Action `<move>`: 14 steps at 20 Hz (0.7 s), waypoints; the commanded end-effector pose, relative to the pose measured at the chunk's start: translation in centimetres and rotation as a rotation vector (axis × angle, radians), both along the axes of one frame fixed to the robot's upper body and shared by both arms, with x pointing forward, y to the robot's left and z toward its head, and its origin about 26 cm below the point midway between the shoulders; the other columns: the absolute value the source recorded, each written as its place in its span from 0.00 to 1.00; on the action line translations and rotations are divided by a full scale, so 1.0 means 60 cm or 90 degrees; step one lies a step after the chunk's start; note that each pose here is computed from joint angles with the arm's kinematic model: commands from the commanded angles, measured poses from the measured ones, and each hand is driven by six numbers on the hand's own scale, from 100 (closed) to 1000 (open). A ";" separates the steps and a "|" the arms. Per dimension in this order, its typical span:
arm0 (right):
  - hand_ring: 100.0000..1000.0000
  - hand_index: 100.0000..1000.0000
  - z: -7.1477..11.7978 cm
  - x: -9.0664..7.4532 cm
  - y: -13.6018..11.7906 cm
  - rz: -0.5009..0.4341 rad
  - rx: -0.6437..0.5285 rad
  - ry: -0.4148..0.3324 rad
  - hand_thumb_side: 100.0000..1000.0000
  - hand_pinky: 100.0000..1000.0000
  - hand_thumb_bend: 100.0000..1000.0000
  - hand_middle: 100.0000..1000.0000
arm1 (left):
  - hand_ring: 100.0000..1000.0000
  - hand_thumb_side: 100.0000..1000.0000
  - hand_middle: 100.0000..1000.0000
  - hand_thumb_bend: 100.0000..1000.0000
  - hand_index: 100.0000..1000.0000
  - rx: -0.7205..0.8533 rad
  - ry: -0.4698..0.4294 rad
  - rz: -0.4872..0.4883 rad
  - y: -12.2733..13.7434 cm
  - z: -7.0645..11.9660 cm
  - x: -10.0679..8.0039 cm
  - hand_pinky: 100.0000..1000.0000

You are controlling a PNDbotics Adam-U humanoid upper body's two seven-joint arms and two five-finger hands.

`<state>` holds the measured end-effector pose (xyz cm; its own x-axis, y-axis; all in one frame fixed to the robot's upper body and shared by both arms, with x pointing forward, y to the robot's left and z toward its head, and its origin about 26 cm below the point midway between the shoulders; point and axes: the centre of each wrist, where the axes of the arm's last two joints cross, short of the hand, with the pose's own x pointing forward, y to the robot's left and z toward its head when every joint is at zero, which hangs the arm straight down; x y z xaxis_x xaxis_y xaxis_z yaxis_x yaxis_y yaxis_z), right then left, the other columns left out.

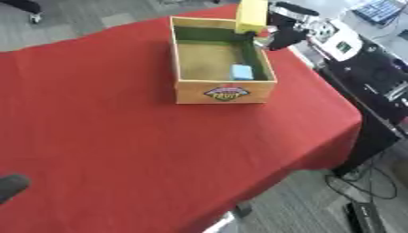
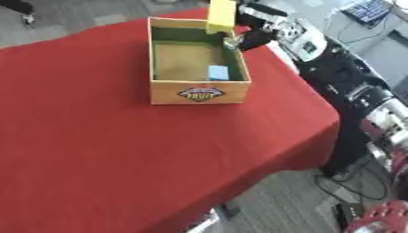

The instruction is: Pick up the objects with one hand, pass them to the other hand, and then place them into the box on the other side of the table.

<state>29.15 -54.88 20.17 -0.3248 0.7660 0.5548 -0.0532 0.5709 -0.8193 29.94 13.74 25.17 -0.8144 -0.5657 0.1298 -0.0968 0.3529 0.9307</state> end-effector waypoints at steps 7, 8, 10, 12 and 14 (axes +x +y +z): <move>0.95 0.59 0.014 -0.012 -0.027 -0.040 -0.076 -0.032 0.12 0.86 0.00 0.50 | 0.67 0.65 0.60 0.64 0.82 -0.017 -0.006 0.038 0.035 0.007 -0.002 0.74; 0.94 0.59 0.013 -0.011 -0.027 -0.041 -0.078 -0.035 0.12 0.86 0.00 0.50 | 0.67 0.65 0.60 0.64 0.82 -0.018 -0.006 0.039 0.035 0.006 -0.002 0.74; 0.94 0.59 0.012 -0.010 -0.026 -0.041 -0.083 -0.044 0.12 0.86 0.00 0.50 | 0.67 0.65 0.60 0.64 0.82 -0.020 -0.007 0.039 0.035 0.006 -0.002 0.74; 0.94 0.59 0.013 -0.009 -0.024 -0.042 -0.088 -0.054 0.12 0.85 0.00 0.50 | 0.67 0.65 0.60 0.64 0.82 -0.021 -0.008 0.040 0.035 0.005 -0.002 0.74; 0.94 0.59 0.013 -0.008 -0.024 -0.043 -0.094 -0.061 0.12 0.85 0.00 0.50 | 0.67 0.65 0.60 0.64 0.82 -0.023 -0.009 0.039 0.035 0.005 -0.002 0.74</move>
<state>28.80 -55.85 19.13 -0.3132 0.8372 0.4483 0.0351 0.4819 -0.8755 30.14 15.44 24.63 -0.7764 -0.6082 0.1653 -0.0987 0.3764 0.9212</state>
